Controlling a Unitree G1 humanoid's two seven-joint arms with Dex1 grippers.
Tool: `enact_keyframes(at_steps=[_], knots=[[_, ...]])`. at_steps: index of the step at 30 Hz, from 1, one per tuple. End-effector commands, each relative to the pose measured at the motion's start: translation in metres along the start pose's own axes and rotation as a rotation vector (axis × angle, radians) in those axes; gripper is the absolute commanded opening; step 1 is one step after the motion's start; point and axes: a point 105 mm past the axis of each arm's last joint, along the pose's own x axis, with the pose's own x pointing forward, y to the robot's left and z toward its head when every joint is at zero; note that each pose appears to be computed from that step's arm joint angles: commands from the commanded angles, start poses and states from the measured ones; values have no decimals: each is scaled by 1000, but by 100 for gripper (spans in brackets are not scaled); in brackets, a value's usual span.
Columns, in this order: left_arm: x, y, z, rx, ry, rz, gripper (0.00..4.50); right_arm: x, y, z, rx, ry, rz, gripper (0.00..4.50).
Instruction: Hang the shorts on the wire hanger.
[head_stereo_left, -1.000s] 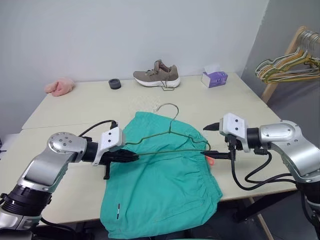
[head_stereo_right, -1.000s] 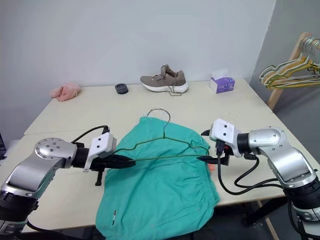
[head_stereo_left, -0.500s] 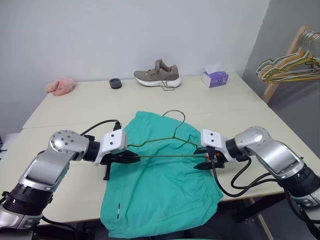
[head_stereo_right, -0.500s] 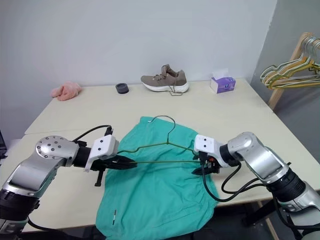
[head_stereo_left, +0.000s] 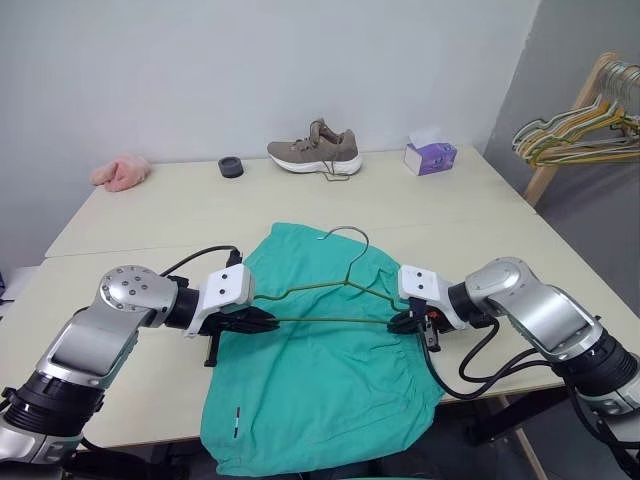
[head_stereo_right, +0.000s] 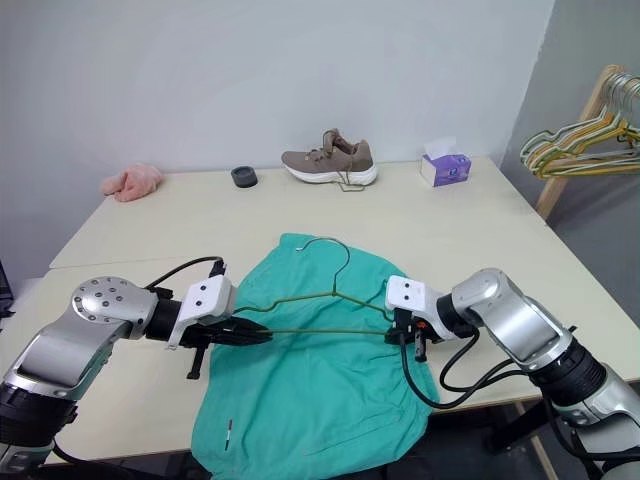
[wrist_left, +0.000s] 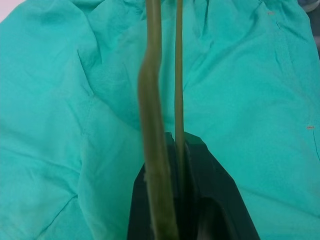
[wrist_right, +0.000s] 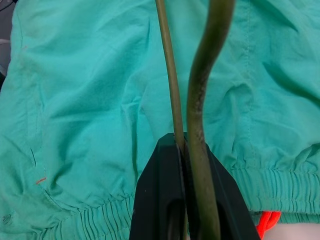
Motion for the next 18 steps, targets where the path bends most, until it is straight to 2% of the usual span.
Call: enact_keyframes(at_steps=[1, 6, 10, 18], knots=[[-2, 1, 13, 6, -53, 4, 101, -8, -3, 10, -11, -41, -35, 0], [-9, 11, 13, -88, -136, 87, 249, -12, 0, 5, 35, -56, -48, 0], [-21, 15, 9, -179, -169, 116, 249, -21, -1, -2, 98, -71, -78, 0], [-48, 48, -16, -330, -194, 339, 249, -55, -4, -37, 320, -105, -221, 0]])
